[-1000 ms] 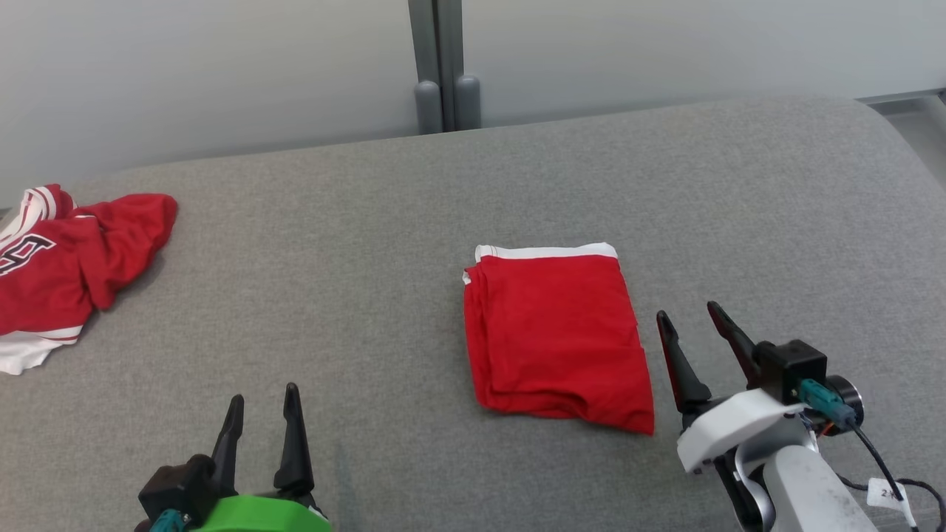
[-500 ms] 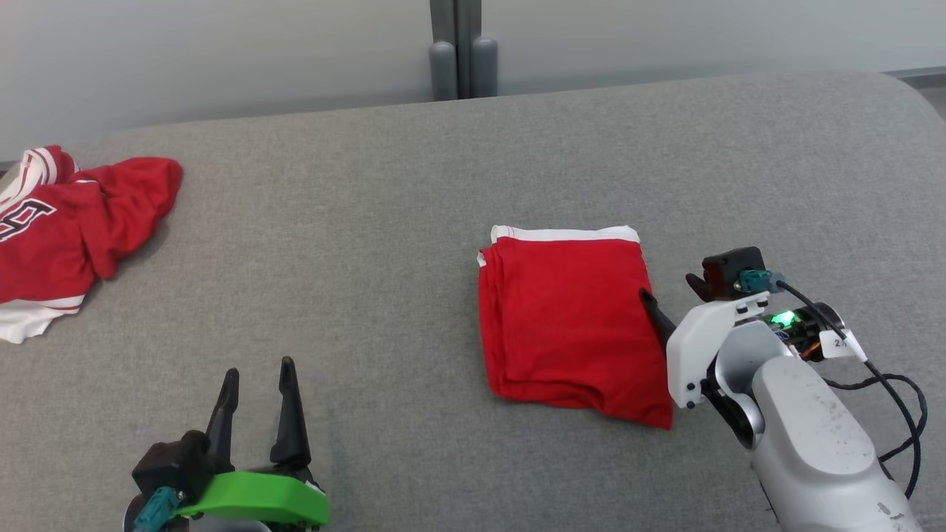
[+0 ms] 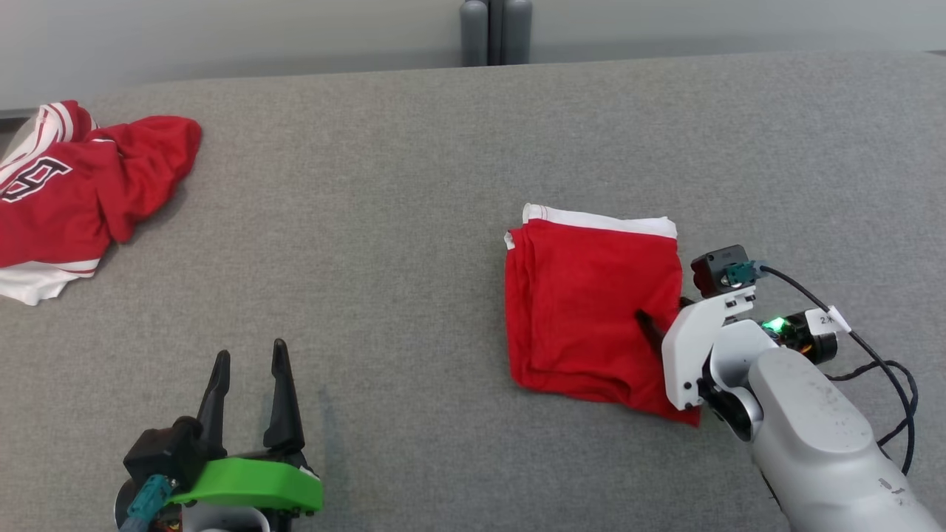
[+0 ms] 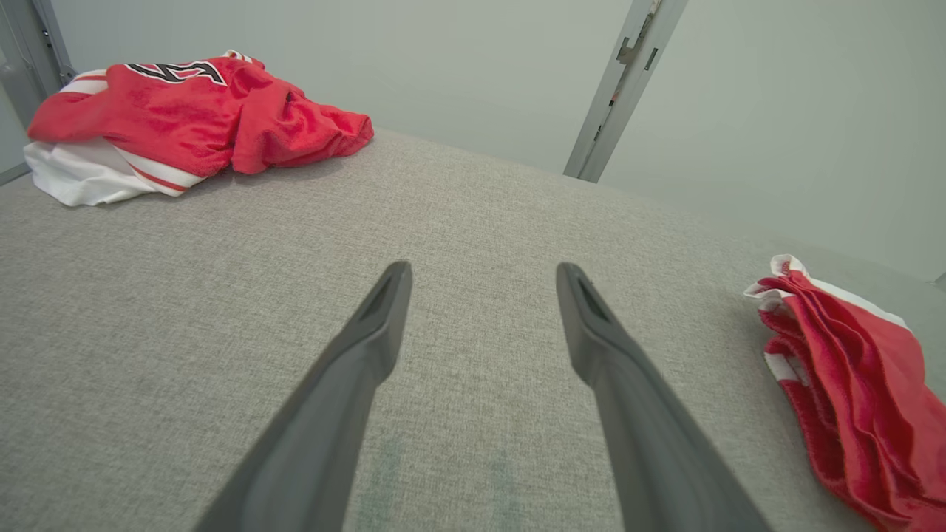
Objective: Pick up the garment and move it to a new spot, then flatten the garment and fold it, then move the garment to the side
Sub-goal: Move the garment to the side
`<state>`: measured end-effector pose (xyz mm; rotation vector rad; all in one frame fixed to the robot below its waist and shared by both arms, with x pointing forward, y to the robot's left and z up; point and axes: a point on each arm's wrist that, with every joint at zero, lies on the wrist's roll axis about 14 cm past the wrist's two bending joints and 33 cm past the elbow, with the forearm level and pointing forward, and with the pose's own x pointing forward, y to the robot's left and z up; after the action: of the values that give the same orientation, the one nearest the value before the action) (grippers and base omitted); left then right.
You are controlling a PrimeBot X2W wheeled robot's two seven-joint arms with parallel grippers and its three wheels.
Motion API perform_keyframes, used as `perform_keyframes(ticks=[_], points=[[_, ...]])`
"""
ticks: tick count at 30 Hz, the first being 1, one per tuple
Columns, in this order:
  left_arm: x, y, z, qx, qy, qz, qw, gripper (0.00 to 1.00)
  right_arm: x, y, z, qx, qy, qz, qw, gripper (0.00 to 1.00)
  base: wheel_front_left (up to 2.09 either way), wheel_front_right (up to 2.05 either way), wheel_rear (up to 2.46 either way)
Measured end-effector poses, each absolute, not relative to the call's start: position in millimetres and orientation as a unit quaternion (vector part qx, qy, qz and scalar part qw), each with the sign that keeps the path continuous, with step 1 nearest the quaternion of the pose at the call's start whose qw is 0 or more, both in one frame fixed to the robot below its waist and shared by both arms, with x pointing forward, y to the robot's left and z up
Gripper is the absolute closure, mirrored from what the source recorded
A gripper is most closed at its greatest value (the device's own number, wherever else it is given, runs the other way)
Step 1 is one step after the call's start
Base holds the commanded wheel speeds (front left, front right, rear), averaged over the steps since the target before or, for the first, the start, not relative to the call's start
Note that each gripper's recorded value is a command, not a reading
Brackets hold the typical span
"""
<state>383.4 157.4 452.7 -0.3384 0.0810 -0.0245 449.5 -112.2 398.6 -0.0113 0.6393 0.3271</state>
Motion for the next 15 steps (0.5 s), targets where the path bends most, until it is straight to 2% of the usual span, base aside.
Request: perform_keyframes(ticks=[1,3,4,5,9,15], points=[[383.4,158.0,452.0,-0.168,0.041,-0.011,0.985,0.00,450.2,-109.3,397.6,-0.002,0.316,0.163,0.935,0.55,0.00,0.00,0.00],[383.4,158.5,450.9,-0.166,0.043,-0.011,0.985,0.00,450.6,-105.2,395.9,0.002,0.318,0.167,0.933,0.78,0.00,0.00,0.00],[383.4,158.4,450.5,-0.166,0.043,-0.011,0.985,0.00,451.0,-103.2,395.9,0.001,0.316,0.170,0.933,0.97,0.00,0.00,0.00],[383.6,157.9,450.4,-0.165,0.043,-0.012,0.985,0.00,452.3,-102.0,397.5,0.001,0.311,0.171,0.935,1.00,0.00,0.00,0.00],[386.6,151.3,453.2,-0.163,0.040,-0.025,0.986,0.00,458.4,-105.5,405.7,-0.006,0.284,0.169,0.944,1.00,0.00,0.00,0.00],[401.5,124.5,470.3,-0.175,0.016,-0.071,0.982,0.00,475.2,-142.8,428.2,-0.033,0.238,0.136,0.961,1.00,0.00,0.00,0.00]])
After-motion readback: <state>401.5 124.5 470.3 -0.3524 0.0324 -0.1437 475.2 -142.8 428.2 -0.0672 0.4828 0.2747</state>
